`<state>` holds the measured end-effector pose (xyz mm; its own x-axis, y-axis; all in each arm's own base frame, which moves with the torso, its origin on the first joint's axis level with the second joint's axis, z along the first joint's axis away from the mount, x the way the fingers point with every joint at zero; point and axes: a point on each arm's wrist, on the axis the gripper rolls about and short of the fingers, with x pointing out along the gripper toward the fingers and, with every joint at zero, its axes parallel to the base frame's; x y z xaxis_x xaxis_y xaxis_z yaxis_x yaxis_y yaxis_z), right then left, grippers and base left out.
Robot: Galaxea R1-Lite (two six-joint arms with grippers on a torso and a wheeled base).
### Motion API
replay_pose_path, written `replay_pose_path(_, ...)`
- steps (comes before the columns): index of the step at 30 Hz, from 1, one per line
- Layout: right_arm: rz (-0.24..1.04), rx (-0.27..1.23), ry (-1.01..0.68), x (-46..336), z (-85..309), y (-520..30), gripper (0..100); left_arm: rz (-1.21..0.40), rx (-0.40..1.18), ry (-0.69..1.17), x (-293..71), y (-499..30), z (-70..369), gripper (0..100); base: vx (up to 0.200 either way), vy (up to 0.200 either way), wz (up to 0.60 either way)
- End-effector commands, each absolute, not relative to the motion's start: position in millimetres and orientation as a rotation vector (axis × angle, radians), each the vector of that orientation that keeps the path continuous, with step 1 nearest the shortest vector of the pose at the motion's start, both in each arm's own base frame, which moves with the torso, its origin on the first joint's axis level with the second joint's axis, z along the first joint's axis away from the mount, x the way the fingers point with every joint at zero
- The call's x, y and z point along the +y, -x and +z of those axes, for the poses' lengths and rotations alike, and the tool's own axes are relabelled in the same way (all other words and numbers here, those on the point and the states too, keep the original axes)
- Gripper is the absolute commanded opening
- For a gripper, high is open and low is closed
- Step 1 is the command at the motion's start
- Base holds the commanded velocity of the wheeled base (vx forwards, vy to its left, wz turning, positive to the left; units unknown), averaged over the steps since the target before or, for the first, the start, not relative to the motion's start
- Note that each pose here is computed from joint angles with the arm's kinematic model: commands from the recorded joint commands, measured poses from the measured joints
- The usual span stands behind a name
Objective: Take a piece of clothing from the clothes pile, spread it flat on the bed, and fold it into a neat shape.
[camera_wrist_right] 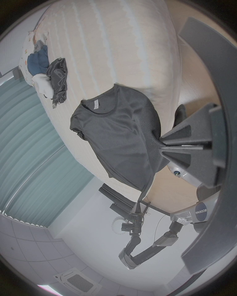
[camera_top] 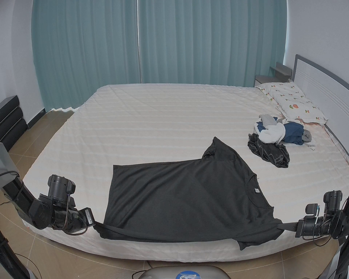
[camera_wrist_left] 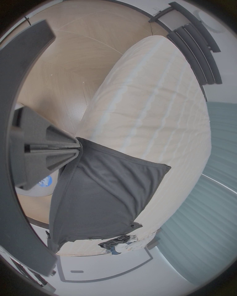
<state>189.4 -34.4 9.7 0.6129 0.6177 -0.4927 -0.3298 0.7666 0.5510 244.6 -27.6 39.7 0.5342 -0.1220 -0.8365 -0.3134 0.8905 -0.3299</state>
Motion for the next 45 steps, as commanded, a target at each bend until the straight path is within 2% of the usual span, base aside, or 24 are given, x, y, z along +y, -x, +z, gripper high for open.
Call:
replay_pose_path(1, 0.57, 0.705, -0.429, -35.3, 10.9, -192.9, 0, 0.128, 0.974, 0.499, -23.2, -247.5, 45.5, 0, 0.0, 0.0, 0.0)
replay_pose_path(7, 0.586, 0.646, -0.443, -35.5, 17.0, -196.1, 0, 0.135, 0.92, 0.538, -20.7, -249.6, 56.9, 0, 0.0, 0.0, 0.0)
replay_pose_path(18, 0.585, 0.659, -0.446, -34.3, 15.0, -191.8, 0, 0.129, 0.885, 0.549, -19.8, -247.8, 65.9, 0, 0.0, 0.0, 0.0)
replay_pose_path(26, 0.604, 0.618, -0.41, -34.4, 16.2, -218.2, 0, 0.149, 0.905, 0.576, -21.6, -267.0, 55.4, 0, 0.0, 0.0, 0.0)
replay_pose_path(45, 0.614, 0.619, -0.463, -30.2, 5.2, -257.8, 0, 0.166, 0.875, 0.63, -24.8, -309.9, 47.2, 0, 0.0, 0.0, 0.0)
